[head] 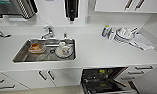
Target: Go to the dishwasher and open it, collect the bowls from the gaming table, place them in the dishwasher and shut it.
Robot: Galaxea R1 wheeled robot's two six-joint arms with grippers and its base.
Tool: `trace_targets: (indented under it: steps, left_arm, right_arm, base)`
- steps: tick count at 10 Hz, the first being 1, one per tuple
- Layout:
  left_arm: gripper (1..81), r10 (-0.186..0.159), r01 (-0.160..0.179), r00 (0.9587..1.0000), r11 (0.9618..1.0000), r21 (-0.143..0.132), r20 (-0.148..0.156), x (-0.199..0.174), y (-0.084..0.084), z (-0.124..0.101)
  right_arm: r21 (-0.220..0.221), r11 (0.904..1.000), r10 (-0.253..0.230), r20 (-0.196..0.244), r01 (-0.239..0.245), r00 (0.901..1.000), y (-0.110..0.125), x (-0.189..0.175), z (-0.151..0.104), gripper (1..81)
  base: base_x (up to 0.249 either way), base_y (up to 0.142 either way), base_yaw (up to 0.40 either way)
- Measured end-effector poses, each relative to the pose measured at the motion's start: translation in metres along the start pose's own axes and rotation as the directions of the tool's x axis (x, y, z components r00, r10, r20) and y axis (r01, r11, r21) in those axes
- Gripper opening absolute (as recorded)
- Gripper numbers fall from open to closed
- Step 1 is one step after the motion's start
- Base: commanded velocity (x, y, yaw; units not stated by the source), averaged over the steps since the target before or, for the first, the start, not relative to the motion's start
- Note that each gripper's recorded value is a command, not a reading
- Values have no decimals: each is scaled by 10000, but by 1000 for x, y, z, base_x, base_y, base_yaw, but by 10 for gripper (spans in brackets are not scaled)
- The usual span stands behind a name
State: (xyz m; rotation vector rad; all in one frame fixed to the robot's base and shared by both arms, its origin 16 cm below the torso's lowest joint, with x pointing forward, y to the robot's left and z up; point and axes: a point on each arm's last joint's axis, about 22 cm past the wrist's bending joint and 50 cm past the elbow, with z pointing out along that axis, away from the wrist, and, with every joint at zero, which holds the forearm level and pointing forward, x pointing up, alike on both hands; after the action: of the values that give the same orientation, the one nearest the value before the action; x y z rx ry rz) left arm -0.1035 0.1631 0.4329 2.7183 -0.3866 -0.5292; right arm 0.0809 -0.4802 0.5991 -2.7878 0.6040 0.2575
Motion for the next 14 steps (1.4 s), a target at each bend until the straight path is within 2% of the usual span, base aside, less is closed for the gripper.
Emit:
trace_targets:
  steps: [2,5,7,9,10,12,13,14]
  left_arm:
    - [811,50,-48,9998,10000,87,-205,17,-6,-3]
    - [811,163,-145,9982,9994,303,-577,49,-22,-7]
    - [811,243,-208,9963,9988,434,-829,71,-31,-8]
    - [811,316,-261,9938,9983,531,-1067,92,-38,-9]
    - [811,345,-278,9924,9980,575,-1181,102,-42,-8]
    - [811,405,-302,9898,9966,768,-1366,120,-53,-7]
    - [811,447,-322,9880,9958,858,-1479,131,-58,-5]
    - [811,494,-354,9858,9954,890,-1607,143,-60,-4]
  right_arm:
    - [164,9998,-149,26,148,9999,5,-38,20,811]
    - [790,9958,-439,-199,453,9988,-10,-82,57,811]
    - [1341,9894,-486,-540,555,9974,-33,-90,80,811]
    - [1837,9813,-370,-1155,580,9926,-54,-74,95,811]
    - [2023,9781,-238,-1287,498,9914,-64,-66,104,811]
    - [2428,9695,656,-1226,-342,9903,-83,-57,123,811]
    - [2600,9608,1292,-1138,-960,9851,-90,-50,133,811]
    - [2742,9537,1615,-1191,-1238,9797,-96,-38,140,811]
  base:
    - [0,0,0]
    - [0,0,0]
    - [0,0,0]
    - [0,0,0]
    - [0,0,0]
    - [0,0,0]
    - [0,0,0]
    - [0,0,0]
